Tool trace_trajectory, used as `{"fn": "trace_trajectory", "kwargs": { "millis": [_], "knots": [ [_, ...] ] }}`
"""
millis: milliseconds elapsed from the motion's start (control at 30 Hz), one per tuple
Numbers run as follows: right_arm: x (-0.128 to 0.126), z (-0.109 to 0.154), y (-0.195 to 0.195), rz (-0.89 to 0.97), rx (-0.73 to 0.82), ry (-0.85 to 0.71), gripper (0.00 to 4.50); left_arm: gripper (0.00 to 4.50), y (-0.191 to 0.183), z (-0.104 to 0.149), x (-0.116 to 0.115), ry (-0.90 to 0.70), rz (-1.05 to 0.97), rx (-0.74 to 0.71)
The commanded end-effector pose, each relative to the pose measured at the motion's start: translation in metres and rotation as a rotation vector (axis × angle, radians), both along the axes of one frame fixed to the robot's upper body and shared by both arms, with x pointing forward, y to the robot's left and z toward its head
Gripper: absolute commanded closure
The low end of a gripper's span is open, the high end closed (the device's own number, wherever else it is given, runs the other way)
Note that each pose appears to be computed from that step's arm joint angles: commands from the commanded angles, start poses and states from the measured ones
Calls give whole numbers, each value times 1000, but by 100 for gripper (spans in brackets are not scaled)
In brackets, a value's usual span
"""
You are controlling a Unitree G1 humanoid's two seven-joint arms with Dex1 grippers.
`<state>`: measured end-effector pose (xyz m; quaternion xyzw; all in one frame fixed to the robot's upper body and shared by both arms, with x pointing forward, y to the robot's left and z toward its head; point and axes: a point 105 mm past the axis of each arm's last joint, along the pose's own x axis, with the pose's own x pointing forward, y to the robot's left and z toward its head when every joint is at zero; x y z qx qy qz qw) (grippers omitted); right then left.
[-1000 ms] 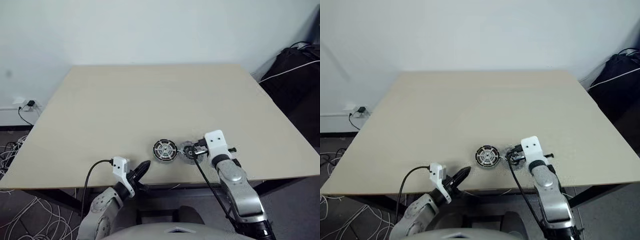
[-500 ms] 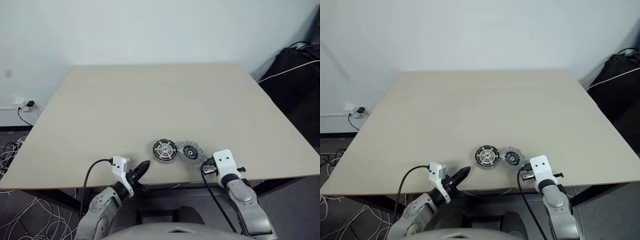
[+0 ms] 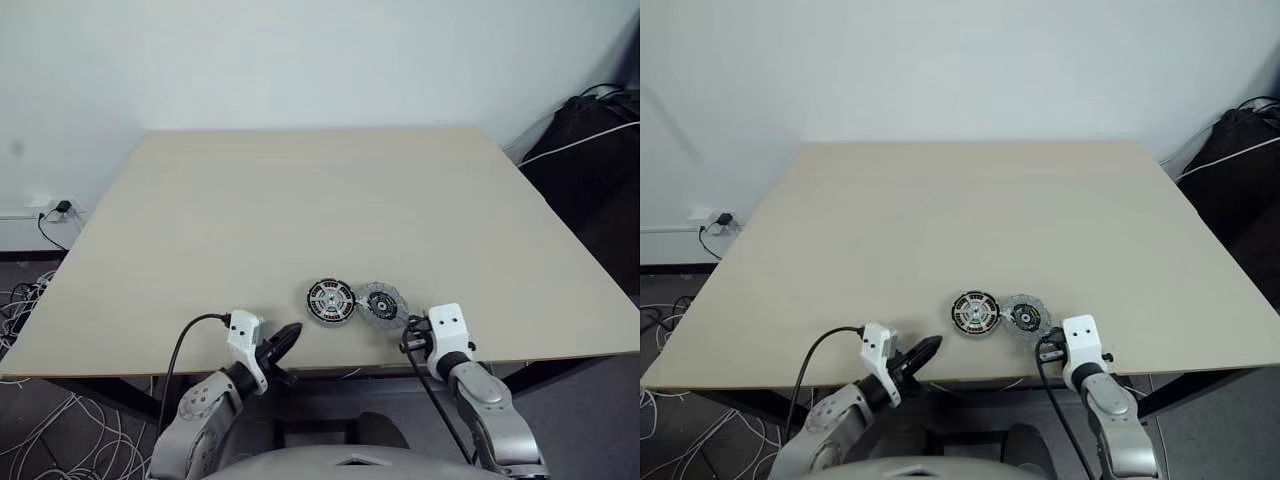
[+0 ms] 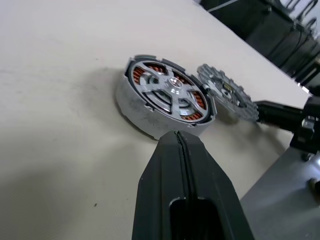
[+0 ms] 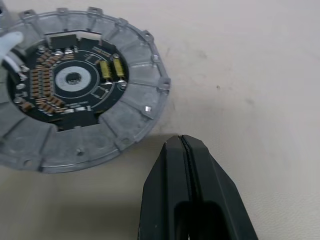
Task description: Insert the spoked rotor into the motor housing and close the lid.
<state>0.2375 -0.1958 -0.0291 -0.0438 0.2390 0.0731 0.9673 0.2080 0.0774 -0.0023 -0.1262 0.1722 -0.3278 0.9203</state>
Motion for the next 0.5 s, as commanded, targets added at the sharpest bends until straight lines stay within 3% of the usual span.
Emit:
{"fn": "trace_trajectory", "kwargs": {
  "millis": [33,200,500],
  "knots": [
    [6,9,-1,-18,85,-49,449,450,-4,21,5,-138,-35,63],
    [7,10,-3,-63,221,-60,449,450,-6,22,2,-173,-73,82],
    [9,36,12,-7,493,-129,449,450,-7,20,-2,-160,-88,74]
  ]
}}
